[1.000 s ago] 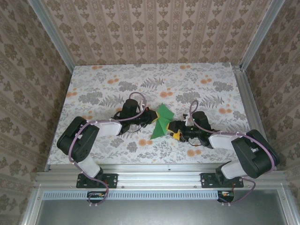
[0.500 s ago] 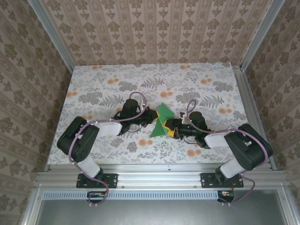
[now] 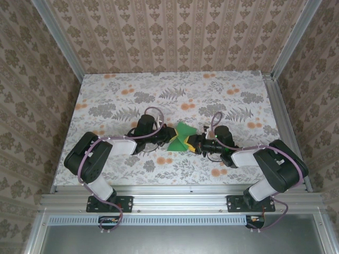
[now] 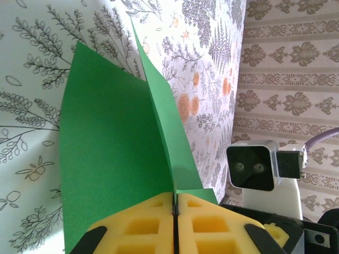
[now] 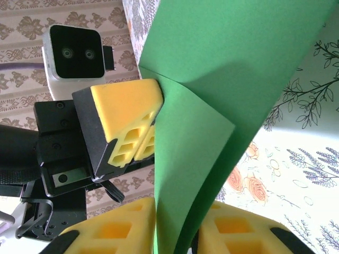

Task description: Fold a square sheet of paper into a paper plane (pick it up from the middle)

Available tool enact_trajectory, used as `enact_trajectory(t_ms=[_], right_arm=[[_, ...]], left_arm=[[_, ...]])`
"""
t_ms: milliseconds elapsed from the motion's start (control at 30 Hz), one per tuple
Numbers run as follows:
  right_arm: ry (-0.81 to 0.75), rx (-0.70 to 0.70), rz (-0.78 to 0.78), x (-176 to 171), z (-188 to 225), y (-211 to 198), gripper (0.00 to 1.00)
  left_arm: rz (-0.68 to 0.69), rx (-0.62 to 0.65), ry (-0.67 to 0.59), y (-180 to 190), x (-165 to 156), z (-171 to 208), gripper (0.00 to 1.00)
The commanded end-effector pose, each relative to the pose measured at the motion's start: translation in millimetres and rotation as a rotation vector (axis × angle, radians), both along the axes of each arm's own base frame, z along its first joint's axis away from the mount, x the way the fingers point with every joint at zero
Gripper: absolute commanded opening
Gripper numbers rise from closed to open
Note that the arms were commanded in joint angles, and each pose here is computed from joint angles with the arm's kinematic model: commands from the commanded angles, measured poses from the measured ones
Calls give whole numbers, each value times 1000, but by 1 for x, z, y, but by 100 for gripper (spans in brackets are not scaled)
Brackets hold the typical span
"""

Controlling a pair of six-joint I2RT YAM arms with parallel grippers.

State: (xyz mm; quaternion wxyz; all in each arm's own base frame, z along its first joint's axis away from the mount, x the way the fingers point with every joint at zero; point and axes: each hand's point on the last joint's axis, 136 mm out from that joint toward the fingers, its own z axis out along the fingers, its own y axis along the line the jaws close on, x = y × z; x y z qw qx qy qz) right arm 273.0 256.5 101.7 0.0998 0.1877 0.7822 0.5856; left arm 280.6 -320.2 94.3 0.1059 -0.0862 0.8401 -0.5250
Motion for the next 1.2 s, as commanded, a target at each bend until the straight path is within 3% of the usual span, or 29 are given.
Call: enact_trajectory(t_ms=[0,200,367,500,800,1033,1167], right_arm=[[-6,6,-2,0,-1,-1,23],[-1,-5,6,-1,-2,-1,17],[9,-33,12,-2,-8,-4,12],[4,-148,42,-7,-14,-14,8],[-35,-840,145,-30,-4,-99,1],[-53,-1363,171,-20,31,-166,2],[-54,-1571,212,-10,40,-172,2]], left_arm=[[-1,3,-38,6,0,6,11],[0,16,-34,10,0,2,19],[-11,22,-37,11,-1,3,33],[-22,37,-55,16,0,10,44],[-82,144,-161,37,4,43,68],[-98,156,-219,53,13,68,73],[-100,129,-210,66,17,73,74]])
